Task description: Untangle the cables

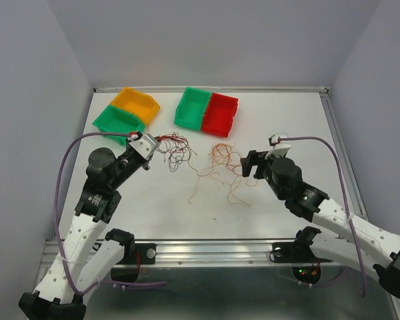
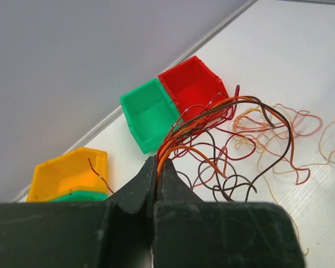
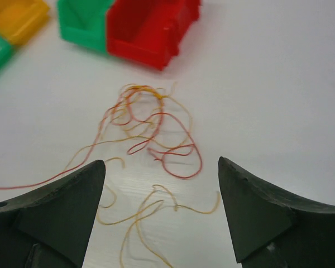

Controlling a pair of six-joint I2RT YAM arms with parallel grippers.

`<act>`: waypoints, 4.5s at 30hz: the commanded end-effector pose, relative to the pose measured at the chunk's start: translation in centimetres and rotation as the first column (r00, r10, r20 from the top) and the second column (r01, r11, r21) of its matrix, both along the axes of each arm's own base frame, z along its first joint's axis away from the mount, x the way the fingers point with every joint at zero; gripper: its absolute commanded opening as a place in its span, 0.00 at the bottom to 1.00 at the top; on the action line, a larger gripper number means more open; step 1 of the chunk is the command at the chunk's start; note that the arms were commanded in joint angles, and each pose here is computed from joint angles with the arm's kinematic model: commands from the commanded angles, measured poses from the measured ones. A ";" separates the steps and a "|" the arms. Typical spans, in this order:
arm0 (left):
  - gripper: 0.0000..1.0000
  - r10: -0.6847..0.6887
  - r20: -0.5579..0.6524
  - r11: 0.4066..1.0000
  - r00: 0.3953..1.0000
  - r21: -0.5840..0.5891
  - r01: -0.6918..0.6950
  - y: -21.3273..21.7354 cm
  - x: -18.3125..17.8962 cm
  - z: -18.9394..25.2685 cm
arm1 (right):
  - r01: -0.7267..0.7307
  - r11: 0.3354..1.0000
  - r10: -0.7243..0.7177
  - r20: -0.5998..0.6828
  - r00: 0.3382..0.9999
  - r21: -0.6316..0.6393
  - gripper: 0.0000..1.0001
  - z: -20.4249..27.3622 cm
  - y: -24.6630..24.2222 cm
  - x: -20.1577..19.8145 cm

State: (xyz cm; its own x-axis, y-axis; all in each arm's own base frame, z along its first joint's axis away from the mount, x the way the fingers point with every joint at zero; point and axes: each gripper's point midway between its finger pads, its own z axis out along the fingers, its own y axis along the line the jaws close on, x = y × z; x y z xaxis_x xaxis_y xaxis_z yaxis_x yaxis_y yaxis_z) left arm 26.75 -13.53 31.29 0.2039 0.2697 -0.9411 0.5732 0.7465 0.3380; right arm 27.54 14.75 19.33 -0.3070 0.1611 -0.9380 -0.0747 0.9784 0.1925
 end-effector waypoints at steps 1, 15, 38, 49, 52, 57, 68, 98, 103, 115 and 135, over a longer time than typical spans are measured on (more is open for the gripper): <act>0.01 -0.182 0.074 0.983 0.981 0.019 0.181 -2.2 -2.6 3.0 | -0.525 0.851 0.506 0.280 0.816 -0.010 0.86 6.0 8.7 -2.0; 0.03 -0.180 0.094 0.984 0.979 0.000 0.180 -2.1 -3.0 7.1 | -0.910 0.369 0.882 0.381 0.277 -0.191 0.88 7.9 21.0 -5.7; 0.33 0.135 0.135 0.988 0.982 0.051 -0.142 3.2 -1.1 10.0 | -0.698 0.715 0.586 0.576 0.570 -0.037 0.00 15.4 15.5 -2.7; 0.64 -0.046 -0.043 0.991 0.998 0.122 0.051 -0.5 0.5 1.4 | -0.727 0.686 0.478 0.770 0.423 -0.025 0.01 39.0 15.4 -4.0; 0.76 -0.150 -0.048 0.980 0.987 0.128 0.155 -1.9 -0.6 0.2 | -0.708 0.706 0.448 0.780 0.438 -0.008 0.01 40.7 15.3 -3.4; 0.87 -0.325 0.014 0.942 0.946 0.092 0.322 -4.3 -2.6 0.7 | -0.730 0.684 0.473 0.764 0.440 -0.003 0.00 39.8 16.5 -2.9; 0.98 -0.622 0.081 0.781 0.779 0.003 0.624 -9.7 -4.0 2.2 | -0.816 0.578 0.511 0.777 0.368 0.006 0.01 40.2 18.6 -4.0; 0.79 0.055 -0.347 0.993 0.936 0.117 -0.016 -10.5 13.8 -15.3 | -0.695 0.696 0.102 0.932 0.347 0.182 0.01 52.3 5.1 -9.7; 0.77 0.101 -0.380 0.988 0.920 0.150 -0.046 -10.1 14.4 -16.7 | -0.590 0.767 -0.032 0.934 0.357 0.252 0.01 54.7 0.7 -10.1; 0.73 0.117 -0.371 0.982 0.921 0.179 -0.053 -9.4 13.0 -15.5 | -0.333 0.866 -0.196 0.865 0.462 0.374 0.01 52.2 -4.7 -8.3; 0.85 -0.492 -0.350 0.802 0.797 0.174 0.572 -17.9 -0.2 -15.4 | -0.133 0.920 -0.232 0.787 0.572 0.368 0.01 45.1 -3.7 -3.7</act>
